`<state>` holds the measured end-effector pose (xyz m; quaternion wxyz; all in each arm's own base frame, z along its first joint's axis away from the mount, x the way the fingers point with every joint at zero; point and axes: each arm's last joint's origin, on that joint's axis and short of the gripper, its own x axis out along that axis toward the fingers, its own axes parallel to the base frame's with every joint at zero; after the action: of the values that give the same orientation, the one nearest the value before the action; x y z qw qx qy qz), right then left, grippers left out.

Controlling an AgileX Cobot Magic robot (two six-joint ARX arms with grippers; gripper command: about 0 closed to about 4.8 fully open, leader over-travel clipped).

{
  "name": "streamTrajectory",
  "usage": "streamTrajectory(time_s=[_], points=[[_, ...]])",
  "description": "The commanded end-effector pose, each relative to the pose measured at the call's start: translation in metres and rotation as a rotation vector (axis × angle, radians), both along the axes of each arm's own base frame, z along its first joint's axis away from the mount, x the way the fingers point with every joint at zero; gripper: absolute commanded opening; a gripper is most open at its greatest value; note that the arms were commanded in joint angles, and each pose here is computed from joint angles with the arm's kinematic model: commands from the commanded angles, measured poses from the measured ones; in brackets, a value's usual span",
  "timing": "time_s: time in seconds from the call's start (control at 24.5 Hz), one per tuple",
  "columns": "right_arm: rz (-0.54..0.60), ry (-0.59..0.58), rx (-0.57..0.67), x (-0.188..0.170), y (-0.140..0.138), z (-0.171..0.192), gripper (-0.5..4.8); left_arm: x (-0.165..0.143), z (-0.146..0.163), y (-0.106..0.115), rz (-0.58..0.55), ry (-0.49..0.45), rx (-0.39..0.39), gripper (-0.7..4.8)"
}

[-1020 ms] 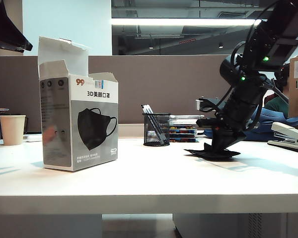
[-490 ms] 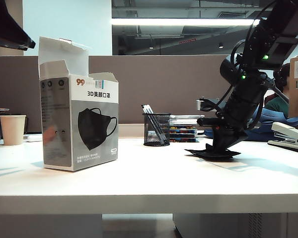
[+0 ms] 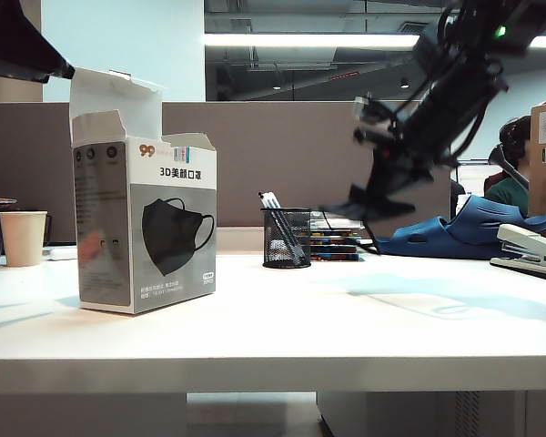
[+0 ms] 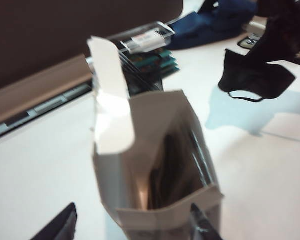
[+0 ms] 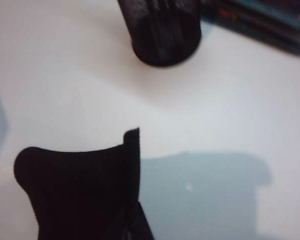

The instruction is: Put the mask into the mask box.

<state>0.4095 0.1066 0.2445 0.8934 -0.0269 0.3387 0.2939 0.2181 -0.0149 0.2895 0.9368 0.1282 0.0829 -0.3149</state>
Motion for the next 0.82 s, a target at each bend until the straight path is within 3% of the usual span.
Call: streamTrajectory(time_s=[0.04, 0.29, 0.61, 0.82], points=[[0.028, -0.048, 0.094, -0.006, 0.001, 0.023, -0.09, 0.002, 0.006, 0.001, 0.026, -0.056, 0.008, 2.82], [0.071, -0.084, 0.206, -0.013, 0.005, 0.047, -0.09, 0.012, -0.001, 0.001, 0.031, -0.041, 0.009, 2.82], [0.204, -0.077, 0.307, -0.023, 0.032, 0.055, -0.09, 0.033, -0.016, 0.001, 0.025, -0.023, -0.002, 2.81], [0.282, -0.108, 0.357, -0.028, 0.052, 0.061, -0.09, 0.04, -0.015, -0.001, 0.028, -0.049, -0.048, 2.78]])
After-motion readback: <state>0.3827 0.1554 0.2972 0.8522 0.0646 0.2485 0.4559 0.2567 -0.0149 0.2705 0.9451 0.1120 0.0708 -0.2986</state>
